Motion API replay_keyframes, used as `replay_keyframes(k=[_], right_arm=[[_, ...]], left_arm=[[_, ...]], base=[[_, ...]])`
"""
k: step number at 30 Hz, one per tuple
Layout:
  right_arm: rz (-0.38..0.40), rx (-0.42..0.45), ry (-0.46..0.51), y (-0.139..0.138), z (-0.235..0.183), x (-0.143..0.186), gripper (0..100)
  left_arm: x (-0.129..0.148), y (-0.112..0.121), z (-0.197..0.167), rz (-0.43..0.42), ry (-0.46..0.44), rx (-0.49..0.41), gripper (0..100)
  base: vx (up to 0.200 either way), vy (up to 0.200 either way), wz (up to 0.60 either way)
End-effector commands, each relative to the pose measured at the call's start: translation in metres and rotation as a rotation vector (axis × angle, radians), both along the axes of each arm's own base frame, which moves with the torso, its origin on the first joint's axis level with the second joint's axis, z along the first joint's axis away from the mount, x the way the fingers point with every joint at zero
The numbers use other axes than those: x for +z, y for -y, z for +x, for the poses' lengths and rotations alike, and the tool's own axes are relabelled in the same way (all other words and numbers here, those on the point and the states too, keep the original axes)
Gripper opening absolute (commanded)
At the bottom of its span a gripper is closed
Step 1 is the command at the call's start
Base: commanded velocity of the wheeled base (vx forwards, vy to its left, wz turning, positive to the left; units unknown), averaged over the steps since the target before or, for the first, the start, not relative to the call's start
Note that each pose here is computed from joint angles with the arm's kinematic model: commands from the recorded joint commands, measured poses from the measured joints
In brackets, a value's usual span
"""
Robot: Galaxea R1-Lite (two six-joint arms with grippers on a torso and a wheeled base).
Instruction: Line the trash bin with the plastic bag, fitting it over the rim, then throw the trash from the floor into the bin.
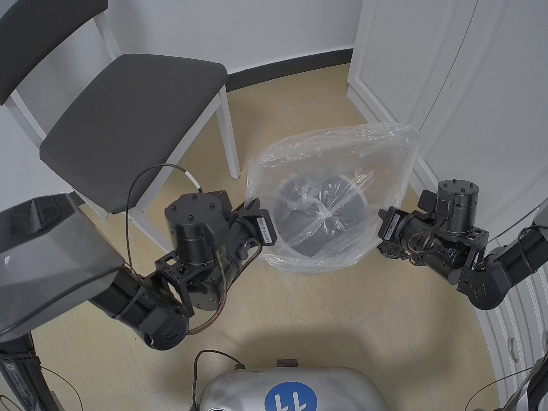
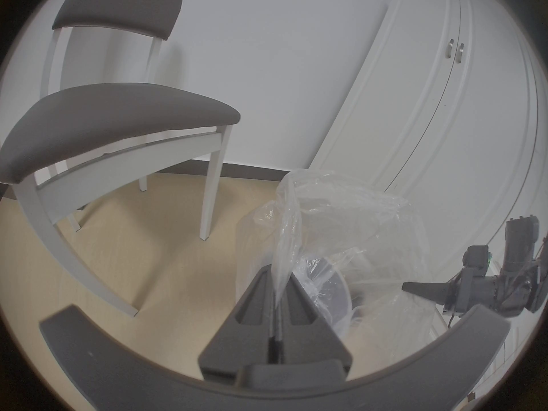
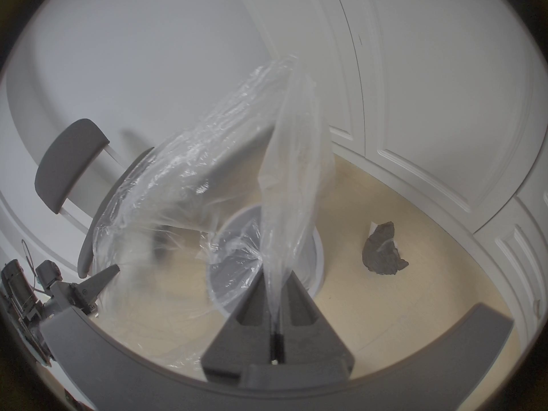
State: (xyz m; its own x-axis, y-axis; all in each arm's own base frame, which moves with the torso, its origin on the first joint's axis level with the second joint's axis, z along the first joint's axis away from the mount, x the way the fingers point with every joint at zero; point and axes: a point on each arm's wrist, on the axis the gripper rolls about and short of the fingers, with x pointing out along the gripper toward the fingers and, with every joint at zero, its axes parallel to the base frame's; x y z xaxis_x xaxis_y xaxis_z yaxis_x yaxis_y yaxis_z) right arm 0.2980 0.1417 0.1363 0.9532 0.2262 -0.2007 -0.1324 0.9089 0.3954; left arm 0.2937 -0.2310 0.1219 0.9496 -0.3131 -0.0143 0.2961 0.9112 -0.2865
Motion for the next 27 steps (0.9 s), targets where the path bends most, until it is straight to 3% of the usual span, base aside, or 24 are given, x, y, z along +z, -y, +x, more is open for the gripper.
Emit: replay_keyframes(k=[1,5,11,15,21,27], right_arm=[[0.004,0.0,-0.005,-0.004,0.007,-0.014,0],[-0.004,-0.009,-0.025,-0.004,0.014,-0.024,0],[0.015,-0.038,0.022,0.003,0.02,-0.023,0],[0.0,-0.056,0.03,0.008,0.021,-0.021,0],[-0.072,-0.097,0.04,0.01,0.019,-0.022,0],[-0.084,-0.093,0.052,0.008,0.013,-0.017,0]], left_arm=[[-0.007,0.028,0.013,0.009,-0.017,-0.034,0],[-0.012,0.047,0.02,-0.009,-0.005,-0.057,0],[-0.018,0.075,0.038,-0.094,0.018,-0.078,0],[-0.028,0.093,0.047,-0.101,0.023,-0.09,0],[-0.037,0.108,0.06,-0.099,0.02,-0.095,0],[-0.046,0.111,0.081,-0.123,0.034,-0.071,0]], base=[[0.0,0.0,0.0],[0.0,0.0,0.0],[0.0,0.0,0.0],[0.0,0.0,0.0],[0.0,0.0,0.0],[0.0,0.0,0.0]])
